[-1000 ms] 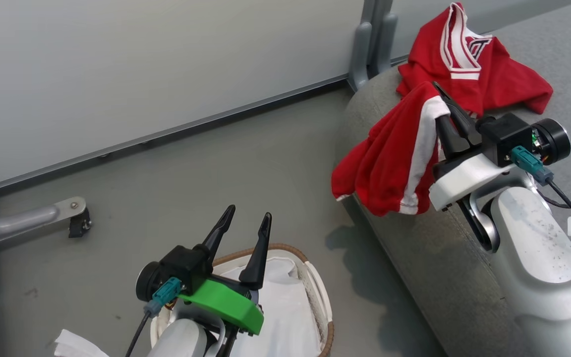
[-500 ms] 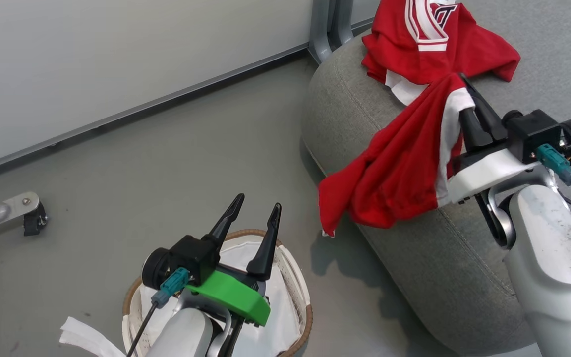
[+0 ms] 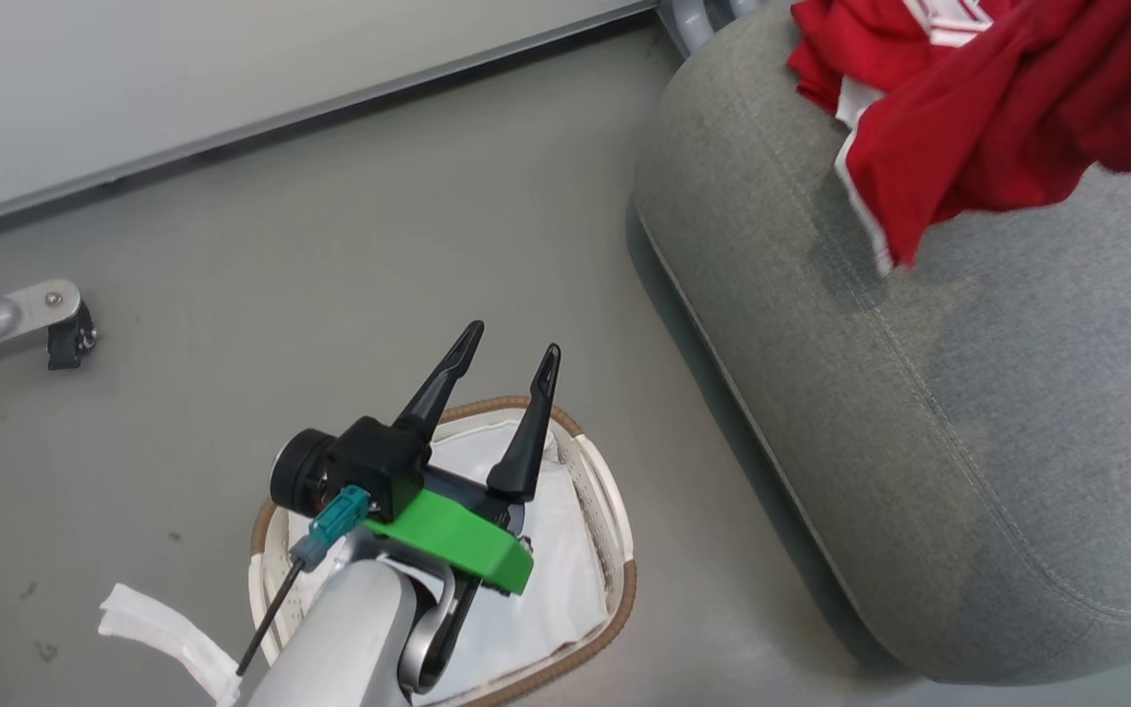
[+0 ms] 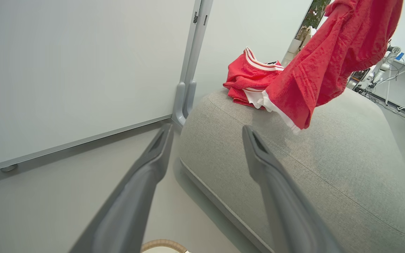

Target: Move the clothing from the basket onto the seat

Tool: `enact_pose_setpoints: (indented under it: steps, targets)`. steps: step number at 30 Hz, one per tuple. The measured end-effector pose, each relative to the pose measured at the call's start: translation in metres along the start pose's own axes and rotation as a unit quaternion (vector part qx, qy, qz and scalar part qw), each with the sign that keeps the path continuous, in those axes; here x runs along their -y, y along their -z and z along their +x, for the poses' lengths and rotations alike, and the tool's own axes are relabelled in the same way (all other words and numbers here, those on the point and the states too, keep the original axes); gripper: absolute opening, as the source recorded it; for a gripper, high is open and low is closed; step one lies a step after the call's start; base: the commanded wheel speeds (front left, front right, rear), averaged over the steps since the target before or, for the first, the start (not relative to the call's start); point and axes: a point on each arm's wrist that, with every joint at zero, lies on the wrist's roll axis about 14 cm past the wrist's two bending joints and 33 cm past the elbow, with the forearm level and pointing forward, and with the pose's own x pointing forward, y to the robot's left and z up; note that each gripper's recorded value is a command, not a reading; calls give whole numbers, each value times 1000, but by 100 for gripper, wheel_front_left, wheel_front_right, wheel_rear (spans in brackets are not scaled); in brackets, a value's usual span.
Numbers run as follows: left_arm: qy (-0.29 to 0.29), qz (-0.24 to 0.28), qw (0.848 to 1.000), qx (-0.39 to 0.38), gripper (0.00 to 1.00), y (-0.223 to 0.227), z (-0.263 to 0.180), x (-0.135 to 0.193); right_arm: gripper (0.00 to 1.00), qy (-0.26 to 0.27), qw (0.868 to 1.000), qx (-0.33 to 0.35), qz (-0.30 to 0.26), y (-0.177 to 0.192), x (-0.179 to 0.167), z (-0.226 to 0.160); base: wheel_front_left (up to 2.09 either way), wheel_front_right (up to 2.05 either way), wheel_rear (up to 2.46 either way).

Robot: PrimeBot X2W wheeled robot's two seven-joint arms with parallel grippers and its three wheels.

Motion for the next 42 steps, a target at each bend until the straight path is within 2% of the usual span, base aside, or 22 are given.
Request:
enact_pose_setpoints:
  steps: [7,12,20,25,27,30,31,32,42]
  targets:
    - [-13,9,1000,1,100,6,6,-29,0,39,998,-17,-46,29,37,37,0,0,0]
    - [-28,9,1000,-2,100,15,10,-54,0,56,994,-79,-46,91,36,41,0,0,0]
    - [-52,2,998,-24,100,46,8,-89,0,69,979,-185,-43,192,11,18,0,0,0]
    - [-62,-8,997,-44,100,71,6,-103,0,53,967,-247,-28,247,-25,-8,0,0,0]
    - [-63,-12,997,-52,100,80,5,-106,24,46,962,-267,-27,262,-35,-17,0,0,0]
    - [-60,-18,996,-61,100,90,5,-107,48,40,957,-287,-28,276,-42,-29,0,0,0]
    - [-58,-19,996,-62,100,92,6,-106,90,39,955,-292,-29,278,-42,-32,0,0,0]
    - [-56,-20,996,-62,100,93,7,-106,100,38,954,-297,-29,280,-42,-35,0,0,0]
    - [-36,-13,998,-48,100,77,16,-90,100,26,944,-328,-13,275,-44,-68,0,0,0]
